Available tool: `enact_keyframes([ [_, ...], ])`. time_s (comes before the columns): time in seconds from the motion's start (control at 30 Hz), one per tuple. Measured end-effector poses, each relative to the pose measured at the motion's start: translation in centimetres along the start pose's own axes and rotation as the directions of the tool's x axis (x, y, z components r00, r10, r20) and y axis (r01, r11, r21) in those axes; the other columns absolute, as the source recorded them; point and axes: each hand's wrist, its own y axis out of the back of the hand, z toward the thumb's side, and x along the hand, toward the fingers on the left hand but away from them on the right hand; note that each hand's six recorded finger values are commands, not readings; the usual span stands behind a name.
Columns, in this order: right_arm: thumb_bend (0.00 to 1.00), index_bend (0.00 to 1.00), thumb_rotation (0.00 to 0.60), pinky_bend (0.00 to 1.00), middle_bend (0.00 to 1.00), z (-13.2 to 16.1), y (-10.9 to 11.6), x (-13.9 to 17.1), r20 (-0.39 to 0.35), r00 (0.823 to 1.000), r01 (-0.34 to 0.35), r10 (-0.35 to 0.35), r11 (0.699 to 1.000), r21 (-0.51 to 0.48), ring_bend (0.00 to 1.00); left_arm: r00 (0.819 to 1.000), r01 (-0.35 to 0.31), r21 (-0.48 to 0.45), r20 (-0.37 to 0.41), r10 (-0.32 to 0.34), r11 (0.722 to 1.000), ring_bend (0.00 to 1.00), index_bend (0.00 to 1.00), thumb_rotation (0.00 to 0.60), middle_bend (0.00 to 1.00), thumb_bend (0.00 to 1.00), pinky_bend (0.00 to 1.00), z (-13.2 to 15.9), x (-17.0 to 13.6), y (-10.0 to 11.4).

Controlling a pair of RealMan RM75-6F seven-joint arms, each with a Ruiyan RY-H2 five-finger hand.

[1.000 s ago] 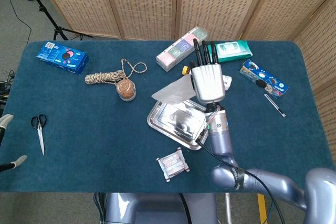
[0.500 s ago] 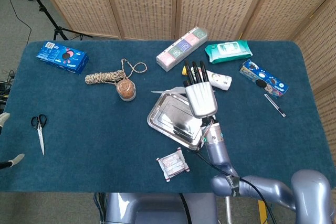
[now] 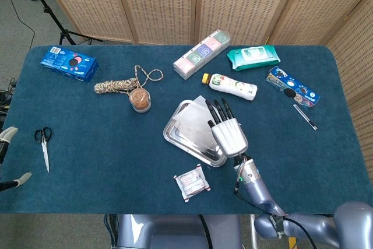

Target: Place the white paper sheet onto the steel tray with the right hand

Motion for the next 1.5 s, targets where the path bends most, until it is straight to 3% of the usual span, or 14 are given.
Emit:
enact_keyframes([
  [0.4, 0.67, 0.75, 0.6, 0.0, 0.05, 2.3, -3.0, 1.9, -0.094, 0.995, -0.043, 0.045, 0.999, 0.019, 0.0, 1.0, 0.007, 0.005, -0.007, -0.007, 1.0, 0.0, 0.0, 0.6, 0.0, 0.0, 0.0, -0.1, 0.2, -0.2],
  [1.33, 0.67, 0.75, 0.6, 0.0, 0.05, 1.6, -6.5, 4.8, -0.062, 0.99, -0.128, 0.129, 0.992, 0.012, 0.0, 1.0, 0.011, 0.01, -0.008, -0.011, 1.0, 0.0, 0.0, 0.6, 0.0, 0.0, 0.0, 0.0, 0.3, -0.4],
  [1.43, 0.59, 0.73, 0.6, 0.0, 0.04, 1.8, -6.7, 4.9, -0.066, 0.988, -0.142, 0.142, 0.99, 0.004, 0.0, 1.0, 0.012, 0.011, -0.009, -0.012, 1.0, 0.0, 0.0, 0.6, 0.0, 0.0, 0.0, 0.0, 0.3, -0.4],
  [1.5, 0.51, 0.64, 0.6, 0.0, 0.02, 1.9, -6.9, 4.9, -0.067, 0.985, -0.16, 0.159, 0.987, -0.01, 0.0, 1.0, 0.014, 0.013, -0.01, -0.014, 1.0, 0.0, 0.0, 0.6, 0.0, 0.0, 0.0, 0.0, 0.3, -0.4],
])
